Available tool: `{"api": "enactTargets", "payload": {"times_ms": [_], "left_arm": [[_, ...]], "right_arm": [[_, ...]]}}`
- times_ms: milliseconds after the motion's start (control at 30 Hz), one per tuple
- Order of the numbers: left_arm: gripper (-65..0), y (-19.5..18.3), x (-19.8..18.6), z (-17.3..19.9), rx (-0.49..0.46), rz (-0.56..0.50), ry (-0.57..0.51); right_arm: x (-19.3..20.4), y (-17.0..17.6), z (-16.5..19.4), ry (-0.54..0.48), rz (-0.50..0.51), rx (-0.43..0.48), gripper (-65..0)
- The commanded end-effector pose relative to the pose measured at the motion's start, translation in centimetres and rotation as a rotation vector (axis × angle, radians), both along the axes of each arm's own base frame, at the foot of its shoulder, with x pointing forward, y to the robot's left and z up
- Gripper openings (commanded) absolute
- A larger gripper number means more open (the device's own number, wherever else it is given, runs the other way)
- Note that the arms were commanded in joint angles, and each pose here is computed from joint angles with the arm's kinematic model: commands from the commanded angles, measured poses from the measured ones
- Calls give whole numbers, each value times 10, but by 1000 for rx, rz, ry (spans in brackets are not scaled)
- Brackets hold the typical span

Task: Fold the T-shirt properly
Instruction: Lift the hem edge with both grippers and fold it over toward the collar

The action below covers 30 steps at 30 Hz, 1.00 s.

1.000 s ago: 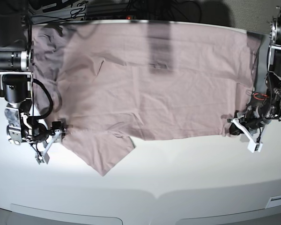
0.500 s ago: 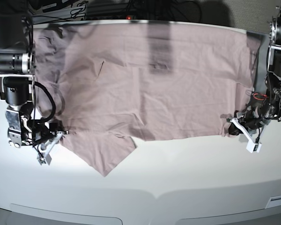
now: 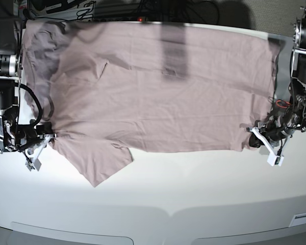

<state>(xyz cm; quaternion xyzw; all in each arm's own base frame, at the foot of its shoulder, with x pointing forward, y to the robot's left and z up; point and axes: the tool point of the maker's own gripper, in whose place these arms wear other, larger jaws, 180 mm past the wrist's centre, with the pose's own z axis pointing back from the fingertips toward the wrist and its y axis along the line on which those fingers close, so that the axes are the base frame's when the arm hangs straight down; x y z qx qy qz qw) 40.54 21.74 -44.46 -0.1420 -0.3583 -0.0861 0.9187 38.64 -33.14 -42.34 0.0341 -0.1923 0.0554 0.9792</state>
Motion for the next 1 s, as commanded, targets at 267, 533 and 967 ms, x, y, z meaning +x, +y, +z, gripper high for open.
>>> {"api": "enactTargets", "payload": {"times_ms": [267, 533, 967], "left_arm": [[-650, -2, 47, 43, 48, -20, -126], [-650, 1, 76, 78, 92, -36, -186], [-650, -2, 77, 85, -12, 10, -182]], "right_arm": [[42, -8, 42, -145, -18, -10, -650], [76, -11, 86, -228, -5, -35, -650], [84, -9, 118, -257, 77, -70, -650]]}}
